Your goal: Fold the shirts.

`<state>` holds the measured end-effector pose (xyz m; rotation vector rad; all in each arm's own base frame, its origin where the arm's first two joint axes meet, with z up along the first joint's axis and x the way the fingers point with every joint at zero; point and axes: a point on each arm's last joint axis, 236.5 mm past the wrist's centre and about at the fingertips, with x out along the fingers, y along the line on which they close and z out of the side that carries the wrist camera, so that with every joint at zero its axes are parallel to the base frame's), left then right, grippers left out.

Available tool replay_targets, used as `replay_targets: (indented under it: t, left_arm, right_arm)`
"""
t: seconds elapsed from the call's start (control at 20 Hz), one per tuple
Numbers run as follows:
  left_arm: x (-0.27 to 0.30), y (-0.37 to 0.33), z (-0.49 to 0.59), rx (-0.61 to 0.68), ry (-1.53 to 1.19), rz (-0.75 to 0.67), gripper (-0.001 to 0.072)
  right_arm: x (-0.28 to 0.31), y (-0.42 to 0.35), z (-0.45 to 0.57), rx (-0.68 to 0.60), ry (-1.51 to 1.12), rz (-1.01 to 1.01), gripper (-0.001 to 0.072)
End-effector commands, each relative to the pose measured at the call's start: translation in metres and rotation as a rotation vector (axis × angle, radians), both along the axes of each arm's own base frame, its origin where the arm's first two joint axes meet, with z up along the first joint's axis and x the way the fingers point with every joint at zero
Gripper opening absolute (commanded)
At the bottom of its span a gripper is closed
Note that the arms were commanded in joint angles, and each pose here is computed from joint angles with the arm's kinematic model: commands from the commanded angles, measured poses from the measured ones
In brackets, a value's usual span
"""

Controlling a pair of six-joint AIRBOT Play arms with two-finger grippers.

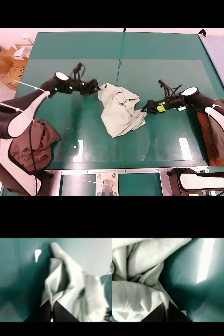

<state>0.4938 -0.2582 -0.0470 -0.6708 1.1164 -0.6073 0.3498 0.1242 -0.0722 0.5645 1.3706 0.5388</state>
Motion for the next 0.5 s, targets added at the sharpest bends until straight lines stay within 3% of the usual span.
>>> replay_targets:
  t: [0.0, 0.25, 0.45]
  left_arm:
    - [0.018, 0.005, 0.093, -0.016, -0.177, -0.091, 0.0018]
    - [-0.001, 0.026, 0.328, 0.094, -0.689, -0.159, 0.0018]
    - [-0.07, 0.057, 0.467, 0.202, -1.018, -0.081, 0.0019]
  right_arm:
    - [0.015, -0.011, 0.046, 0.042, -0.046, 0.012, 0.0018]
    - [0.045, -0.042, 0.225, -0.008, -0.437, -0.056, 0.0018]
    - [-0.005, -0.031, 0.354, -0.055, -0.75, -0.082, 0.0019]
